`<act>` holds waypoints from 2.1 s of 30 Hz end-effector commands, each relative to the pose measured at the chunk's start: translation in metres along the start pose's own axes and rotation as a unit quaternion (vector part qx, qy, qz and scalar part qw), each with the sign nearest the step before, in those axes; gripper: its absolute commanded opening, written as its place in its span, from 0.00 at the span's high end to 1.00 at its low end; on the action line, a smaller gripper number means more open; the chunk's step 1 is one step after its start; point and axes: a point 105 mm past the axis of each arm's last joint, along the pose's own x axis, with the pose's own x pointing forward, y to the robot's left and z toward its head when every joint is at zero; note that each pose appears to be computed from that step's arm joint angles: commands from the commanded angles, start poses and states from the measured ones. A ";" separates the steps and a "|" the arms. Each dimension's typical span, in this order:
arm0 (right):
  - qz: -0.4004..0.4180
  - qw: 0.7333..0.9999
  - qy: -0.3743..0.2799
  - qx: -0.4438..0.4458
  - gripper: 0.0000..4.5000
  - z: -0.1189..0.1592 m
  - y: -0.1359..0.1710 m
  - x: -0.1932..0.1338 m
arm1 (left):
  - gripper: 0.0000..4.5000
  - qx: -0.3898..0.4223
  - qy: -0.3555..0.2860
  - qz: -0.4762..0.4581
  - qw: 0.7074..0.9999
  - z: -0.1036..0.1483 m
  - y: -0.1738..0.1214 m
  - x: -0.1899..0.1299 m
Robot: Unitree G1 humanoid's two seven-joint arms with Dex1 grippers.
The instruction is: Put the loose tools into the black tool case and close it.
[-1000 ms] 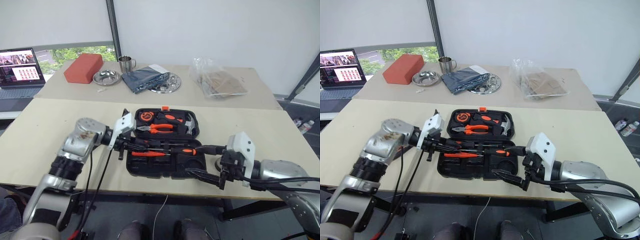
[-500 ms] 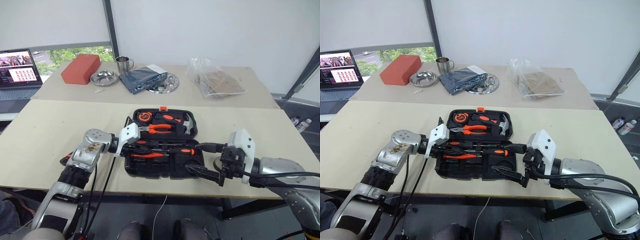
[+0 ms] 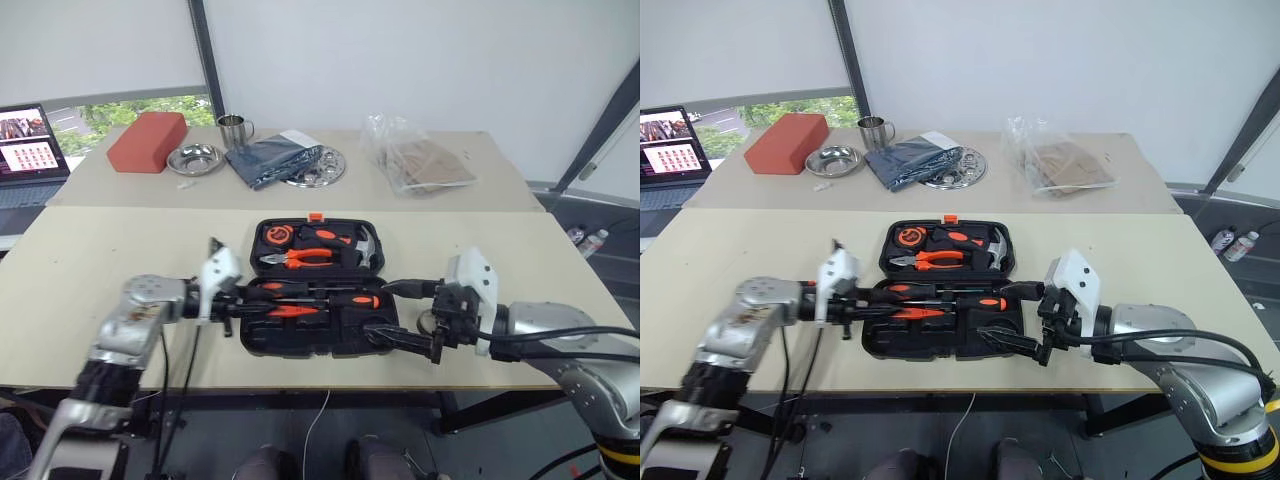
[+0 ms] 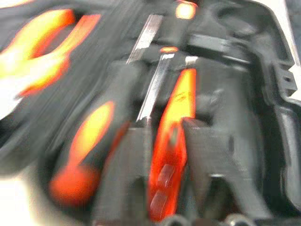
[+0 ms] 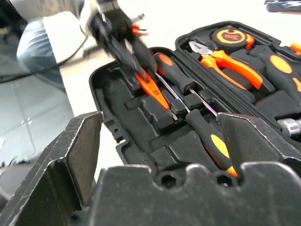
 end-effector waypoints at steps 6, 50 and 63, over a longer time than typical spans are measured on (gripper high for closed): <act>0.078 0.995 -0.031 -0.048 0.00 0.024 -0.004 0.020 | 0.03 -0.033 0.060 0.210 0.975 -0.040 0.016 -0.124; -0.025 0.999 0.026 0.005 0.00 -0.014 0.030 -0.024 | 0.65 0.140 0.150 -0.317 0.926 0.043 -0.063 0.070; -0.067 0.997 0.020 0.015 0.00 -0.019 0.030 -0.027 | 0.21 0.088 0.173 -0.328 0.925 0.039 -0.063 0.082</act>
